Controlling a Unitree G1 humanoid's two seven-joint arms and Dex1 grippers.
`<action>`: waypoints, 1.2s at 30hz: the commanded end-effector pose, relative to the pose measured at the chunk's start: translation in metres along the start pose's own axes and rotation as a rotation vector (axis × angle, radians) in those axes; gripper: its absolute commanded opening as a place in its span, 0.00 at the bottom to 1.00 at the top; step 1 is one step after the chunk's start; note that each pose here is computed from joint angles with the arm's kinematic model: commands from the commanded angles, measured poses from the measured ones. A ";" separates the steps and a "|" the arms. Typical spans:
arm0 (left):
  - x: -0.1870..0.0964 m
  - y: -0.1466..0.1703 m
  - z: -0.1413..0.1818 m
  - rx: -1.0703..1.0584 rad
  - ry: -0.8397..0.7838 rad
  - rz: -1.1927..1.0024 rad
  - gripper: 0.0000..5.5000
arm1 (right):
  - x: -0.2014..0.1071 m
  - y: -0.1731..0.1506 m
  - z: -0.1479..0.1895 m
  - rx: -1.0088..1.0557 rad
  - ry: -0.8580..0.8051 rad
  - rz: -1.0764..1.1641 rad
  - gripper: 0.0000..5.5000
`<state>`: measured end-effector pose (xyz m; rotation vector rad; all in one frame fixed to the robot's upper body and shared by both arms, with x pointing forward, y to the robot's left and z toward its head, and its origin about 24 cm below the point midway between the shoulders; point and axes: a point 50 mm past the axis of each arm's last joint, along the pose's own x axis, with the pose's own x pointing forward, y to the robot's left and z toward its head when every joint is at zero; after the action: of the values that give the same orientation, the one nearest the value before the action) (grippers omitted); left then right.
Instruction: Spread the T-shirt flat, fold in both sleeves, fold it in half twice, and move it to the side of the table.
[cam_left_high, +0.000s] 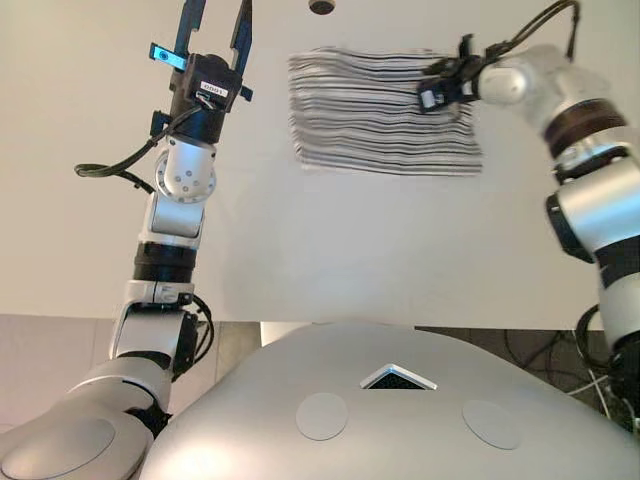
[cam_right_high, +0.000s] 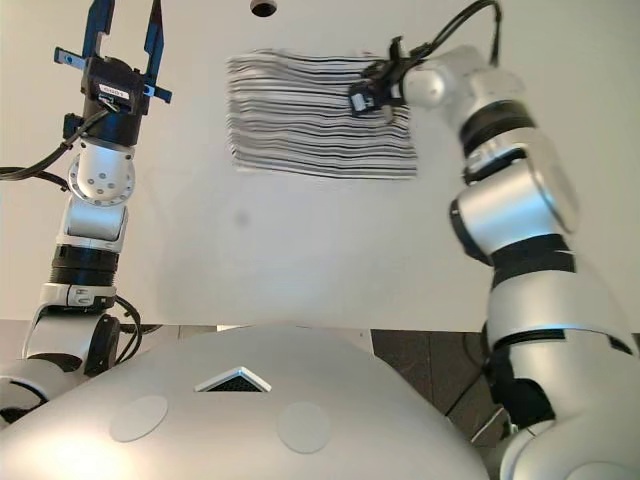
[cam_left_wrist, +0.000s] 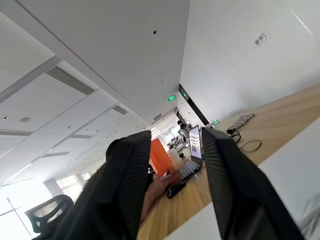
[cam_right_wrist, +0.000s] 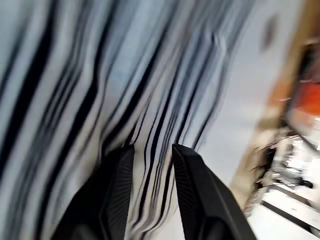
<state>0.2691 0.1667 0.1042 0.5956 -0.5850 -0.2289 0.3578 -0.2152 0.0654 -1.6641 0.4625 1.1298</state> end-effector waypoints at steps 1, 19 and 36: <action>0.003 -0.005 0.003 0.012 0.009 -0.026 0.33 | -0.023 0.030 -0.021 -0.032 0.032 0.320 0.26; -0.018 -0.026 0.005 0.166 -0.035 -0.380 0.33 | -0.032 0.064 0.073 0.144 -0.390 0.233 0.26; -0.151 -0.065 0.000 0.349 -0.210 -1.247 0.44 | -0.162 0.061 0.064 0.746 -0.867 -0.597 0.26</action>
<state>0.1511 0.1716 0.0153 1.1905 -0.4507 -1.2855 0.2082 -0.2138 0.1671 -0.4974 -0.1938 0.9464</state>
